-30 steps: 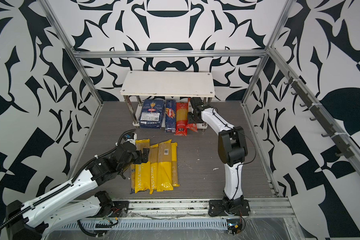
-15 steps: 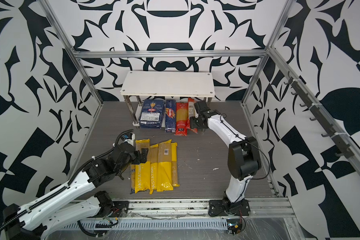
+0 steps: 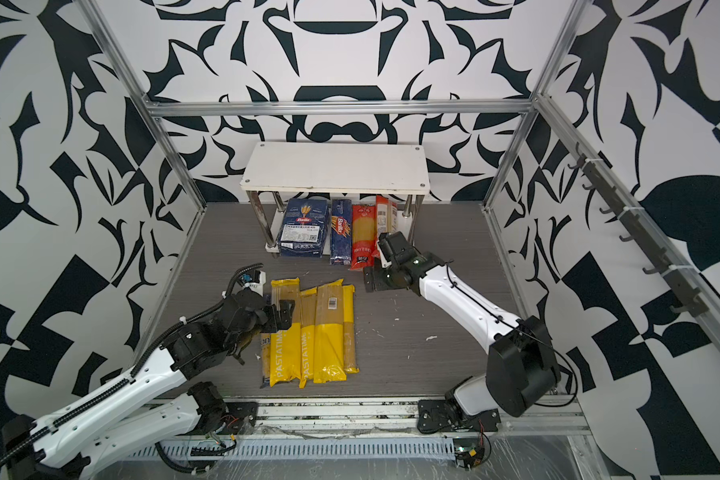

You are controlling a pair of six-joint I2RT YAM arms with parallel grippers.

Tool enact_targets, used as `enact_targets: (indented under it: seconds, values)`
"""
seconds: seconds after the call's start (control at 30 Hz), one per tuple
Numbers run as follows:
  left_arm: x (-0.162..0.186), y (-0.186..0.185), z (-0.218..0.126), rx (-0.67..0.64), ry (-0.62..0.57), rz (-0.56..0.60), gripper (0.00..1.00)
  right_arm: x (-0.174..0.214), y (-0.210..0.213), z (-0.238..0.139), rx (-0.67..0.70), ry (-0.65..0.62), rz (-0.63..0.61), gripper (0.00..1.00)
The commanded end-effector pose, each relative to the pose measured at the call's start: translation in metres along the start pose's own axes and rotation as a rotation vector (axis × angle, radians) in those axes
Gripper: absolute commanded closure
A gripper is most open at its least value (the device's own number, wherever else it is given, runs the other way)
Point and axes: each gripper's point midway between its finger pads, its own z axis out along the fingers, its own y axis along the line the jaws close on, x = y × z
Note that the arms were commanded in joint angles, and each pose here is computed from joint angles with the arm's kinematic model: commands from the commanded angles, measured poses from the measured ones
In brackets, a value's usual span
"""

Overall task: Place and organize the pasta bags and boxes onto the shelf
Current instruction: 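Release the red-and-white bag and move right gripper to the yellow bags, then grasp the nearest yellow spaghetti bag with the right gripper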

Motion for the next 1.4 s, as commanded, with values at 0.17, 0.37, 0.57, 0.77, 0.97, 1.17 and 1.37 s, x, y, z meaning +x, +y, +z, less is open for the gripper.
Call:
enact_targets:
  seconds: [0.17,0.37,0.57,0.77,0.97,1.17,1.37]
  values:
    - [0.017,0.018,-0.007,-0.023,0.019,-0.055,0.01,0.034,0.05,-0.005,-0.059,-0.005,-0.047,0.0]
    - [0.021,0.035,-0.02,-0.05,-0.003,-0.079,0.01,0.059,0.082,-0.004,-0.08,0.022,-0.107,0.0]
    - [0.024,0.048,-0.035,-0.042,-0.044,-0.14,0.01,0.079,0.103,0.003,-0.116,0.053,-0.114,0.0]
    - [0.025,0.052,-0.042,-0.01,-0.08,-0.187,0.01,0.106,0.128,0.021,-0.115,0.11,-0.14,0.0]
    - [0.027,0.052,-0.042,-0.002,-0.069,-0.189,0.01,0.136,0.141,0.04,-0.04,0.17,-0.186,0.0]
    - [0.027,0.05,-0.04,-0.002,-0.061,-0.184,0.01,0.153,0.146,0.05,-0.012,0.202,-0.193,0.0]
    - [0.027,0.049,-0.04,0.0,-0.063,-0.183,0.01,0.171,0.148,0.063,0.029,0.247,-0.224,0.0]
